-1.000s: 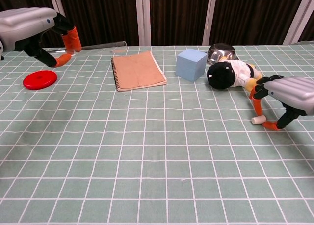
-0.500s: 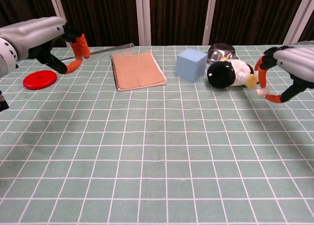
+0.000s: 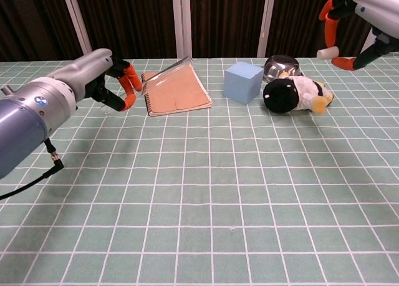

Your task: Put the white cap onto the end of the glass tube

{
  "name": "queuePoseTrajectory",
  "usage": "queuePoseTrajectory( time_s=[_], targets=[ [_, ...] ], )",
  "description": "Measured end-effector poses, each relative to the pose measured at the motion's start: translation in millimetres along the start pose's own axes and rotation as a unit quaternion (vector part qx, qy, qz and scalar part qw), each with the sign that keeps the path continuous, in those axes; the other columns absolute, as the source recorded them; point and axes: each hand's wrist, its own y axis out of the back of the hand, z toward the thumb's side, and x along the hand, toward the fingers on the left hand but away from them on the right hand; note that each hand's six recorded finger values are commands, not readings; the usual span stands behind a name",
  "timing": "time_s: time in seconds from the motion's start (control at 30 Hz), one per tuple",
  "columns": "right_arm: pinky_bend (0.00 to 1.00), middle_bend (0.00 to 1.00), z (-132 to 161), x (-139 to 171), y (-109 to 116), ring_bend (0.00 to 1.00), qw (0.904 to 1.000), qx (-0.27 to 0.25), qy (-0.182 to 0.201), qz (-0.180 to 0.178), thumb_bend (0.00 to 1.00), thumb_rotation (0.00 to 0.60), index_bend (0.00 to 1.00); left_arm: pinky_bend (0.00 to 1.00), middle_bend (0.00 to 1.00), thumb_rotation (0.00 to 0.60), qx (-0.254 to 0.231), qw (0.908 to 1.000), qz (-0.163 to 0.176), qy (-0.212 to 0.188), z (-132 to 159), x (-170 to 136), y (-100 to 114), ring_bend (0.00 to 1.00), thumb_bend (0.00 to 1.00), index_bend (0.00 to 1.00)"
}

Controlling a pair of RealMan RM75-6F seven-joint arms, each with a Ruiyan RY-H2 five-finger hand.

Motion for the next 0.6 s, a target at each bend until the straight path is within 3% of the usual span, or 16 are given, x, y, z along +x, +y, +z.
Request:
queuePoseTrajectory(
  time_s=[0.23,0.6],
  targets=[
    [0.0,0.25,23.7,-7.2,5.2,0.01,0.997,0.055,0.029,-0.047,0.36,0.6,0.63,0.0,0.49,0.6,-0.013,0.9999,0.002,0.002,9.7,5.9,-12.2,0.07,0.76,0.48],
    [0.0,0.25,74.8,-26.7,-7.1,0.01,0.9906,0.096,0.065,-0.073,0.36,0.6,0.63,0.0,0.5,0.6,-0.012,0.9999,-0.001,-0.006,25.5,9.6,-12.0,0.07,0.76,0.48]
  ],
)
